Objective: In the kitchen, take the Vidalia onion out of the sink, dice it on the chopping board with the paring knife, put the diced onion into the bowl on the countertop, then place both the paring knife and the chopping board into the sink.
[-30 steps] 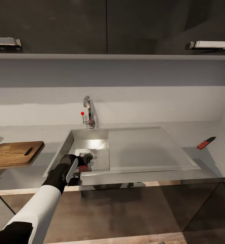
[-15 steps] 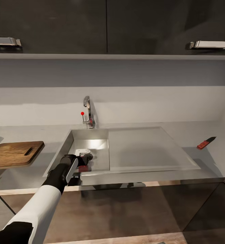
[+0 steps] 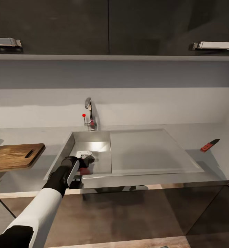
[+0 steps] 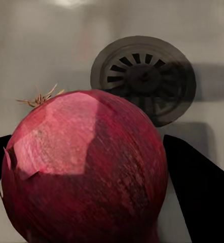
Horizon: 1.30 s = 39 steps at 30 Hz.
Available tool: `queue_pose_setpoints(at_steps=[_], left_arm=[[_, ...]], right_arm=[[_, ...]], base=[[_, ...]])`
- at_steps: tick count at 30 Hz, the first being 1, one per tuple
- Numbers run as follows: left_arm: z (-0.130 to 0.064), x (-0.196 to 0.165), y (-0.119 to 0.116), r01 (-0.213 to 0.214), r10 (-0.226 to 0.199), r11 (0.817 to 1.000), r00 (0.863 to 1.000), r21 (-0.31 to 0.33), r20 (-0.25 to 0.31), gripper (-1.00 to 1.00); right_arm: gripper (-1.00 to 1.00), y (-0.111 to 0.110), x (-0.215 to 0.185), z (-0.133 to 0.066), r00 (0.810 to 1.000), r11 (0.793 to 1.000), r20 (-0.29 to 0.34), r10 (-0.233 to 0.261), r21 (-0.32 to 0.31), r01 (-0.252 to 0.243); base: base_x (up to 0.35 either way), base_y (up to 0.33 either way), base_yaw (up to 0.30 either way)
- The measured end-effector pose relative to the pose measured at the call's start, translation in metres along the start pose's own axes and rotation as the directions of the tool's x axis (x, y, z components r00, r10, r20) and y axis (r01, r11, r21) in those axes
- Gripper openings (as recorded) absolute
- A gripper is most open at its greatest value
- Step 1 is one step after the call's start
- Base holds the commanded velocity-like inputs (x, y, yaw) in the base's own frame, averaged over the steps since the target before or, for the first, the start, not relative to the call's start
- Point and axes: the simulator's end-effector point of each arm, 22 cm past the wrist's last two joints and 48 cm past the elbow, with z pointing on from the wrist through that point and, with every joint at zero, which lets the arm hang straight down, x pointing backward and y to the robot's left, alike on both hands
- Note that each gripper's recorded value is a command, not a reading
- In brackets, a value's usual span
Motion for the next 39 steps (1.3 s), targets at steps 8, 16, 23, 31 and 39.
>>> queue_pose_setpoints(at_steps=[8,16,23,31,39], left_arm=[[-0.027,-0.051,-0.003,0.002,-0.003,1.000,0.993,0.008,0.119,-1.00],[-0.094,-0.113,-0.007,-0.012,0.006,1.000,0.976,0.026,0.218,-1.00],[-0.162,-0.165,-0.008,-0.014,-0.002,0.999,0.928,0.039,0.374,-1.00],[-0.169,-0.169,-0.009,-0.015,-0.001,0.999,0.921,0.040,0.389,-1.00],[-0.168,-0.169,-0.008,-0.016,0.000,0.999,0.922,0.038,0.388,-1.00]], right_arm=[[1.00,0.000,0.000,0.000,1.000,1.000,0.000,0.000,0.000,0.000],[1.00,0.000,0.000,0.000,1.000,1.000,0.001,-0.001,0.000,0.001],[1.00,0.000,0.000,0.000,1.000,1.000,0.000,0.000,0.000,0.000],[1.00,0.000,0.000,0.000,1.000,1.000,0.000,0.000,0.000,0.000],[1.00,0.000,0.000,0.000,1.000,1.000,0.000,0.000,-0.001,0.000]], base=[[0.000,0.000,0.000],[0.000,0.000,0.000],[0.000,0.000,0.000],[-0.142,0.133,0.000],[-0.210,0.227,0.000]])
